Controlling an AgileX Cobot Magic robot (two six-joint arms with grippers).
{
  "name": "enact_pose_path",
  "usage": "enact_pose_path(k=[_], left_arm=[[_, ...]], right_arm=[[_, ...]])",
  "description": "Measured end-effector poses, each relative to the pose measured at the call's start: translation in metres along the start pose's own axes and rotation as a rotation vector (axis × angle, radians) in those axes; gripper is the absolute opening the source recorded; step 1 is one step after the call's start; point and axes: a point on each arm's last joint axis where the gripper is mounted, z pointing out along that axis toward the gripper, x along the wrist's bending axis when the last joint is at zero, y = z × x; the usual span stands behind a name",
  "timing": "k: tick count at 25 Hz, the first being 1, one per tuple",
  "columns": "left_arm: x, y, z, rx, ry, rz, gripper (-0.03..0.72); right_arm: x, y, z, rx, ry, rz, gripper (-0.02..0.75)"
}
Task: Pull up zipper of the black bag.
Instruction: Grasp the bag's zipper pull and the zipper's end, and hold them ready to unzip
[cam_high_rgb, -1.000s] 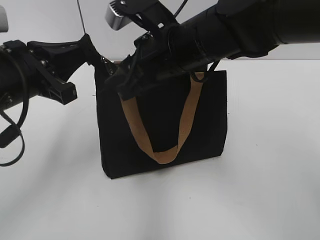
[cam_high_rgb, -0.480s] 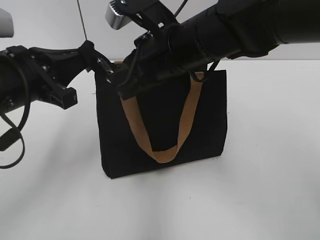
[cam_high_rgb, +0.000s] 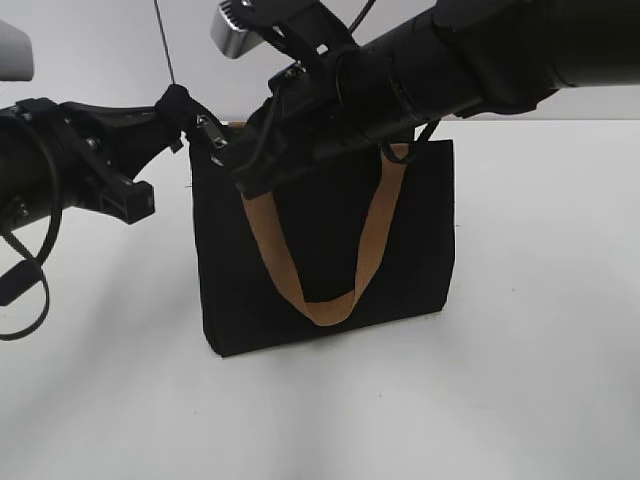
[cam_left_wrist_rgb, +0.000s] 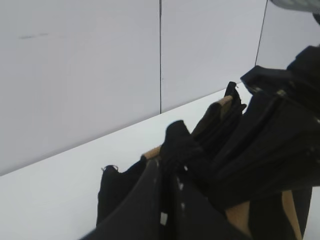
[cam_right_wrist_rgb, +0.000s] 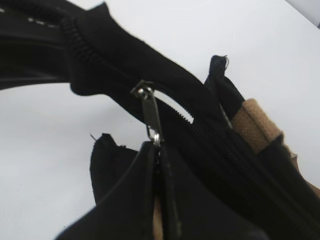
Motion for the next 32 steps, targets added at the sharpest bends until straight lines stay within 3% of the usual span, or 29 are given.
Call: enact_pose_path(k=[11, 24, 32], left_arm=[[0.001, -0.012, -0.001, 0.13, 0.016, 0.0, -0.006], [0.002, -0.012, -0.001, 0.136, 0.017, 0.0, -0.006], [0.001, -0.005, 0.0, 0.054, 0.007, 0.0, -0.006]], right_arm=[[0.0, 0.003, -0.003, -0.009, -0.004, 0.023, -0.001], [0.0, 0.002, -0.003, -0.008, -0.004, 0.026, -0.001], [-0.001, -0.001, 0.002, 0.004, -0.002, 0.033, -0.001]])
